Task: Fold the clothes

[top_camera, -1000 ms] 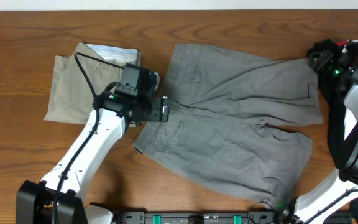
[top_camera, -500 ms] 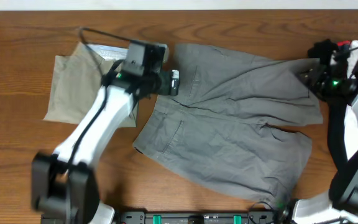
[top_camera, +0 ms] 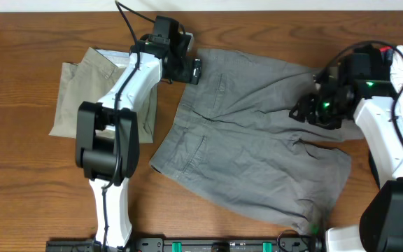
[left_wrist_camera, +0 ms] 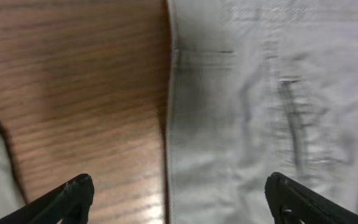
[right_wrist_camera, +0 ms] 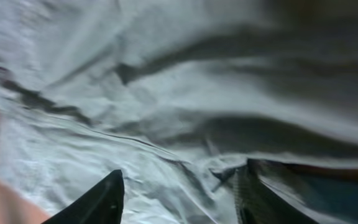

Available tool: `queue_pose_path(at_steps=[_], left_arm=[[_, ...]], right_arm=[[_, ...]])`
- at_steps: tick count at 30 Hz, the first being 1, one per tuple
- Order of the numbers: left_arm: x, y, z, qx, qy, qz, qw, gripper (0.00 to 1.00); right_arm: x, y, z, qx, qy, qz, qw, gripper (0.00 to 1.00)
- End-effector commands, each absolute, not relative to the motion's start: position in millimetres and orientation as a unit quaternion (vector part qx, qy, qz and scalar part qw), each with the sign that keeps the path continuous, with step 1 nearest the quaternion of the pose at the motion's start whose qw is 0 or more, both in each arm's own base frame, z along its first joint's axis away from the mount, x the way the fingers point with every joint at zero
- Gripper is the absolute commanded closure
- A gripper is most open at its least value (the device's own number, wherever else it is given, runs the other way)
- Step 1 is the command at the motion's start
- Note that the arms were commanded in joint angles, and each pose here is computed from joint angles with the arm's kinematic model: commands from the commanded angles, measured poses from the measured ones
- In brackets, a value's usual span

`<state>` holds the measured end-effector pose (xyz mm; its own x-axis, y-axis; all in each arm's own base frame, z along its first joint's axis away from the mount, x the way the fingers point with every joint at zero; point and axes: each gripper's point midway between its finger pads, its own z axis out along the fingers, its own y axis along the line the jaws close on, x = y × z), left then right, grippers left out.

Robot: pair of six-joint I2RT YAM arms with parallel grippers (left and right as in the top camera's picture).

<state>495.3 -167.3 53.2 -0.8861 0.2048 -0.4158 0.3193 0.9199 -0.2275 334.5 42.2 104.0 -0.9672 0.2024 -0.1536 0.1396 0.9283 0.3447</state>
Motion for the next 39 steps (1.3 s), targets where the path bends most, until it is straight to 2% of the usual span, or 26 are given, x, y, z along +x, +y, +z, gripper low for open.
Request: queue_pose_path(at_steps=[1, 4, 7, 11, 12, 13, 16, 19, 29, 32, 34, 36, 39], left_arm=[[496, -177, 34, 0.165, 0.955, -0.165, 0.182, 0.12], [495, -181, 18, 0.166, 0.955, -0.178, 0.171, 0.18], [493, -185, 8, 0.167, 0.954, -0.188, 0.162, 0.30], [492, -182, 3, 0.175, 0.954, -0.182, 0.160, 0.73], [494, -177, 2, 0.171, 0.957, -0.169, 0.162, 0.87], [496, -169, 0, 0.161, 0.962, -0.150, 0.162, 0.94], [499, -152, -3, 0.137, 0.970, -0.119, 0.161, 0.94], [505, -127, -5, 0.095, 0.978, -0.093, 0.160, 0.94], [517, -59, 13, -0.003, 0.981, -0.083, 0.173, 0.94], [519, -57, 20, -0.004, 0.980, -0.086, 0.180, 0.94], [518, -61, 25, 0.002, 0.979, -0.093, 0.182, 0.94], [517, -66, 26, 0.008, 0.979, -0.099, 0.180, 0.94], [514, -68, 26, 0.010, 0.979, -0.099, 0.176, 0.94]], right_arm=[[334, 25, 100, 0.105, 0.985, 0.094, 0.097, 0.50], [333, 21, 94, 0.121, 0.985, 0.084, 0.088, 0.49], [332, 17, 84, 0.136, 0.985, 0.073, 0.074, 0.48], [329, 16, 62, 0.141, 0.987, 0.067, 0.039, 0.48], [329, 15, 55, 0.142, 0.987, 0.064, 0.030, 0.48], [330, 13, 47, 0.144, 0.988, 0.055, 0.024, 0.49], [335, 3, 26, 0.163, 0.986, 0.029, 0.015, 0.57], [346, 1, 12, 0.165, 0.986, 0.029, 0.022, 0.68], [338, -40, 2, 0.172, 0.982, -0.079, 0.013, 0.81], [337, -46, 2, 0.181, 0.980, -0.079, 0.012, 0.84], [340, -42, 4, 0.185, 0.981, -0.051, 0.015, 0.91], [354, -22, 14, 0.144, 0.989, 0.026, 0.034, 0.91], [380, 13, 47, 0.082, 0.980, 0.153, 0.098, 0.73]])
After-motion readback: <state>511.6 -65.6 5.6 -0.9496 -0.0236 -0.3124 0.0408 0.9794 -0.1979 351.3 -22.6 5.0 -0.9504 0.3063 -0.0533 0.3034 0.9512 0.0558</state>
